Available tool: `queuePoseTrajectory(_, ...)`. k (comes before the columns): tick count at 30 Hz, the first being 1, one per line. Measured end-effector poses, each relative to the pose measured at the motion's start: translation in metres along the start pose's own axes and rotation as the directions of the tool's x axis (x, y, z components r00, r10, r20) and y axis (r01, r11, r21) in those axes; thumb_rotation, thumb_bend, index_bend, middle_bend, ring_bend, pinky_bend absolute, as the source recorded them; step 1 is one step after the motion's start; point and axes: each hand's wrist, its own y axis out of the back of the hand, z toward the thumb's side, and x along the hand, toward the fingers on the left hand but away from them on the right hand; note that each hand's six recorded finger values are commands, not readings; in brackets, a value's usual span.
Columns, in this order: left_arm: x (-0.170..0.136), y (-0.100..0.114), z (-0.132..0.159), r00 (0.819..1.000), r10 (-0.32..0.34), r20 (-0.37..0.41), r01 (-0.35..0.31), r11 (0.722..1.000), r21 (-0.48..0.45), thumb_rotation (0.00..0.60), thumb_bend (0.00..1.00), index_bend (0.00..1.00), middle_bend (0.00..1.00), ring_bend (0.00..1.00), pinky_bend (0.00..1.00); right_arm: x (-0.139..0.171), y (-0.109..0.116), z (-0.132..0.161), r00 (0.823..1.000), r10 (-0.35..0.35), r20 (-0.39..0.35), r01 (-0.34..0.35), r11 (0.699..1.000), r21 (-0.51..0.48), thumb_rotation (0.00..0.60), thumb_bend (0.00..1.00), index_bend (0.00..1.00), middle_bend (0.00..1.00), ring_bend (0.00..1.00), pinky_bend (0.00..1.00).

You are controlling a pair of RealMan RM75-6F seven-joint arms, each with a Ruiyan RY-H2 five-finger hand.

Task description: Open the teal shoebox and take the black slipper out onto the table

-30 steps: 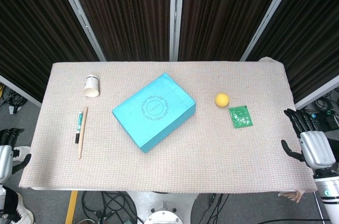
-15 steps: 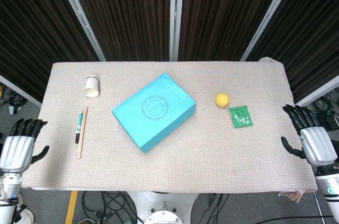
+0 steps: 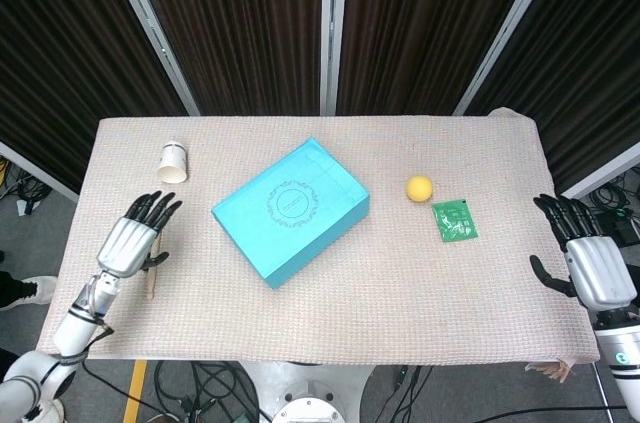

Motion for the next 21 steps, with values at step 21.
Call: queuePoseTrajectory(21,0.058,-0.017,0.091,0.970,0.145,0.197,-0.126,0.986,-0.108,0.600,0.12,0.07,0.02,0.03,0.13,0.003,0.001,-0.001,1.000,0.000,0.029,0.000,1.000,0.007,0.600,0.29,0.00,0.05,0.00,0.06)
